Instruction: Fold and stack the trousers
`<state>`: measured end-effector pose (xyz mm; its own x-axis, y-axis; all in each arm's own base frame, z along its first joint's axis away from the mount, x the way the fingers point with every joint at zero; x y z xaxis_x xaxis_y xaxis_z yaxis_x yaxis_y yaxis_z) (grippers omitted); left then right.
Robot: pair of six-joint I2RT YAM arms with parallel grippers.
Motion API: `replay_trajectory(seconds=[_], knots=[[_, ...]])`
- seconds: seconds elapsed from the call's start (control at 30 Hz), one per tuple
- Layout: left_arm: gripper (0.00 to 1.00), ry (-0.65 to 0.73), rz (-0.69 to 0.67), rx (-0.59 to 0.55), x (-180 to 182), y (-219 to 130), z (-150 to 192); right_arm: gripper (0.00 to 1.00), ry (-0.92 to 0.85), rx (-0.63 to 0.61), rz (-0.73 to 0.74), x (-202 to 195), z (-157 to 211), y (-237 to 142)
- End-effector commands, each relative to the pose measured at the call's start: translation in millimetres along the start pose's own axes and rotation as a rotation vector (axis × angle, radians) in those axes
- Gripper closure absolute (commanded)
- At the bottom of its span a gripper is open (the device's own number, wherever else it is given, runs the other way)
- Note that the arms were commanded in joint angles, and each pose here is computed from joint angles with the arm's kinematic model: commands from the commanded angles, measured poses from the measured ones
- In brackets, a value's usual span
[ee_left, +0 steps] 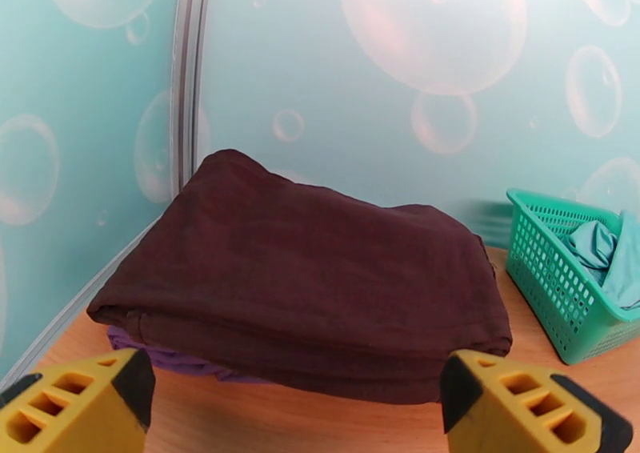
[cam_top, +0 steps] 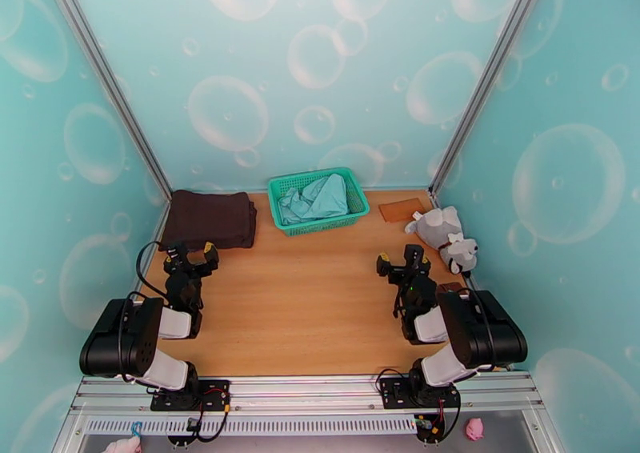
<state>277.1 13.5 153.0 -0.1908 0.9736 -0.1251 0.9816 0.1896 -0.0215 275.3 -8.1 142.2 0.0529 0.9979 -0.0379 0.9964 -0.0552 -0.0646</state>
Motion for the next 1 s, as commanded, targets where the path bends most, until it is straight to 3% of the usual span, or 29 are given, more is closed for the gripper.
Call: replay_trajectory(seconds=[0.0, 0.97], knots=[[0.0, 0.02, -0.02, 0.04, 0.0, 3.5, 6.1, 0.01, 0.037, 0.035, 0.026, -4.4, -0.3, 8.4], [0.01, 0.022, -0.018, 0.041, -0.4, 3.2, 6.4, 0.01, 0.019, 0.055, 0.034, -1.3, -0.3, 12.3]])
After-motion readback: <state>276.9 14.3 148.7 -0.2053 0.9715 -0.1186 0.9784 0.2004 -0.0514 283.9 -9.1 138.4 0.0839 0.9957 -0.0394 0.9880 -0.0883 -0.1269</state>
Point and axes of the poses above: each hand's point on the last joint's axis, 136 mm out from that joint toward the fingers, its own y axis out along the fingers, its own x axis along the line the jaws close on, z = x × y, the point moved 10 cm from there along -y, back along the fingers, and after that the axes turned 3 degrees about -y, right-handed, at the moved point
